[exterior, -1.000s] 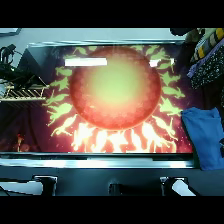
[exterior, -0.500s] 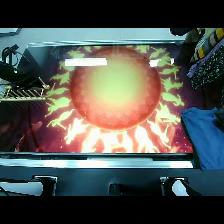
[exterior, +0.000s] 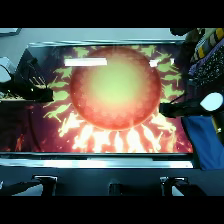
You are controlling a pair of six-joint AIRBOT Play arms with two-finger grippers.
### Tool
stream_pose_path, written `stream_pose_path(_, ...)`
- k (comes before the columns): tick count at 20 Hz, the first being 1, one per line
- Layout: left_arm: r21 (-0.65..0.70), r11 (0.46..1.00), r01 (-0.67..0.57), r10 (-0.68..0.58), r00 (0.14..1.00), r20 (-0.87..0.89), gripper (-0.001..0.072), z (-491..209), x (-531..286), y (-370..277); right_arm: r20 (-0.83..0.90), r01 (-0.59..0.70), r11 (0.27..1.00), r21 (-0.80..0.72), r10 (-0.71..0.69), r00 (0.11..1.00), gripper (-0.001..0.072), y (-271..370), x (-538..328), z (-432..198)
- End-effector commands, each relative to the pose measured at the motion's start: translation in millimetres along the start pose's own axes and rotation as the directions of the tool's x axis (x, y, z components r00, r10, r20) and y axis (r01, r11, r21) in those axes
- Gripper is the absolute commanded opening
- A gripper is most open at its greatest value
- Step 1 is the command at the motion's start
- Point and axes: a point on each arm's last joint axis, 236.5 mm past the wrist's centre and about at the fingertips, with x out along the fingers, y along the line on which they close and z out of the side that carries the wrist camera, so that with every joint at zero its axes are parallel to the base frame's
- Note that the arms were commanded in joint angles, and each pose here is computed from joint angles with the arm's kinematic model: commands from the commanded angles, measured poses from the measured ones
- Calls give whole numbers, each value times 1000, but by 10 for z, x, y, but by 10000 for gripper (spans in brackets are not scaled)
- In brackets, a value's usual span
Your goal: Fold the clothes and pants, and hang the long-sleeved shirts on hangers.
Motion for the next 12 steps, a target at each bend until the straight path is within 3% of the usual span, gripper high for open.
stream_pose_path(1, 12, 1000, -26, 26, 999, -35, 15, -280, 106, 37, -37, -24, 996, -91, 21, 999, 31, 257, 57, -114)
stream_pose_path(12, 4, 1000, -23, 23, 997, -68, 16, -352, 183, 50, -55, -21, 995, -95, 15, 998, 34, 240, 54, -155)
